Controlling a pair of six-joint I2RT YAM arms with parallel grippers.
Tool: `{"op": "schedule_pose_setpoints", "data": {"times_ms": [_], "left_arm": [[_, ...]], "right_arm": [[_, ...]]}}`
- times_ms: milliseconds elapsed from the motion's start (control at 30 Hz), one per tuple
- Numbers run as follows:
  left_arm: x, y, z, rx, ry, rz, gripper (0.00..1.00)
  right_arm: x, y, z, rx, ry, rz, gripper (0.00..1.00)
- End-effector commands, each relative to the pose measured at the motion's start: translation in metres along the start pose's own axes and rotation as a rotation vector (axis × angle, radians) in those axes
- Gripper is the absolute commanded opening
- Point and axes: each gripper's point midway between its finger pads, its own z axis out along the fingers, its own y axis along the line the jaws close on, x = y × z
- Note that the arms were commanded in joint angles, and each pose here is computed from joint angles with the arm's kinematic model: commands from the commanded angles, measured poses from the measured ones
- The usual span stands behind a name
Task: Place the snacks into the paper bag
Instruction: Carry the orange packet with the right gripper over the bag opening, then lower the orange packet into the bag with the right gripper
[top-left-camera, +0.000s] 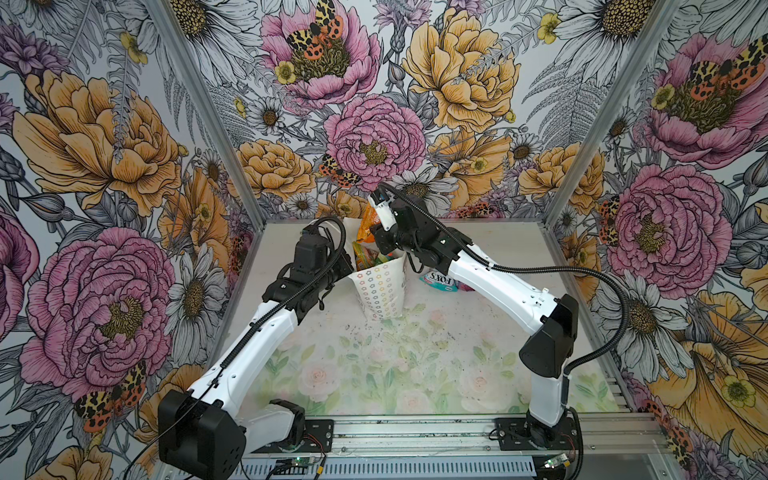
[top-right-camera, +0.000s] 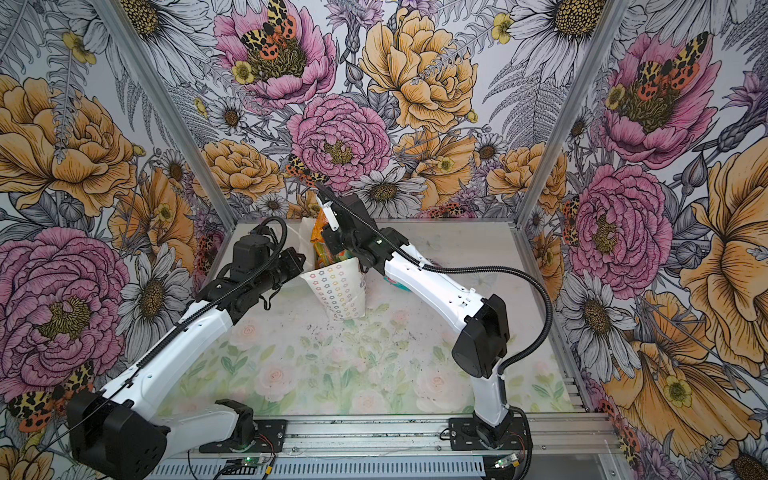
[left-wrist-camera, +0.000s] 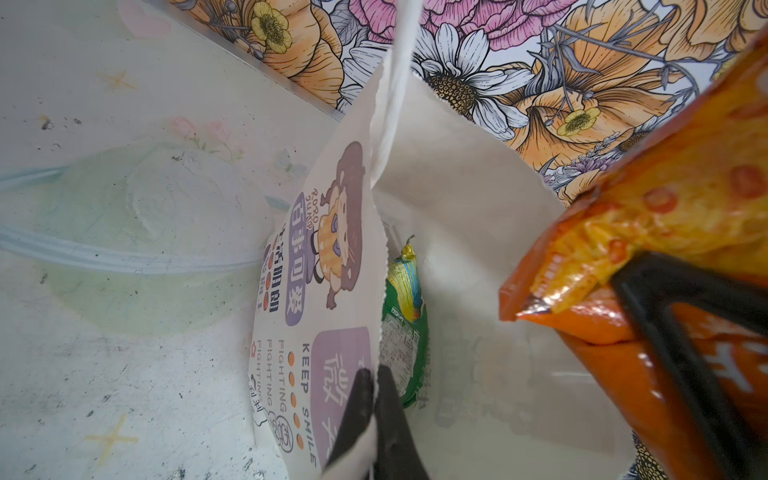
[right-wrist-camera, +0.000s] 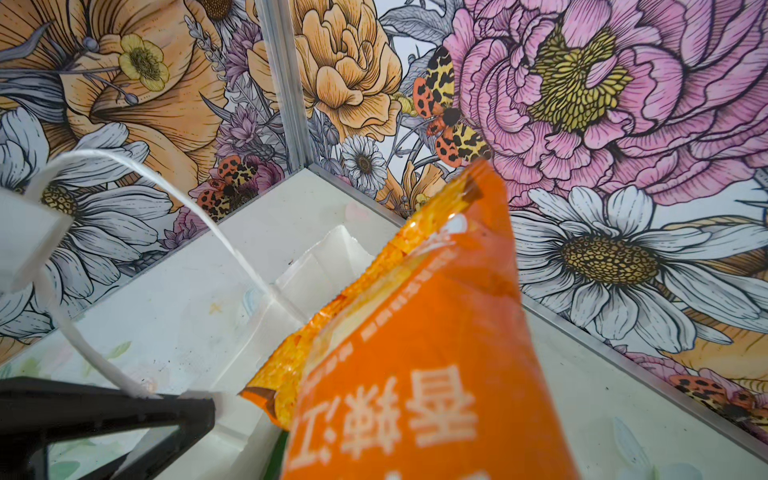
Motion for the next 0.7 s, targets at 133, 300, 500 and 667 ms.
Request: {"op": "schedule_pose_setpoints", "data": {"times_ms": [133, 300, 500, 667], "left_arm": [[-0.007, -0.002, -0.005, 0.014, -0.025, -0.007, 0.00], [-0.007, -0.002, -0.006, 0.016, -0.026, -0.006, 0.00], [-0.007, -0.001, -0.006, 0.013, -0.026, -0.006, 0.00], [-0.007, -0.002, -0.006, 0.017, -0.025, -0.006, 0.00]], "right_arm": [[-0.007, 0.010, -0.001, 0.017, -0.007, -0.058, 0.08], [-0.001, 0.013, 0.002, 0.023, 0.014, -0.082, 0.08], [0.003, 0.014, 0.003, 0.041, 0.028, -0.104, 0.09], [0.005, 0.013, 0.002, 0.050, 0.035, -0.110, 0.10]]}}
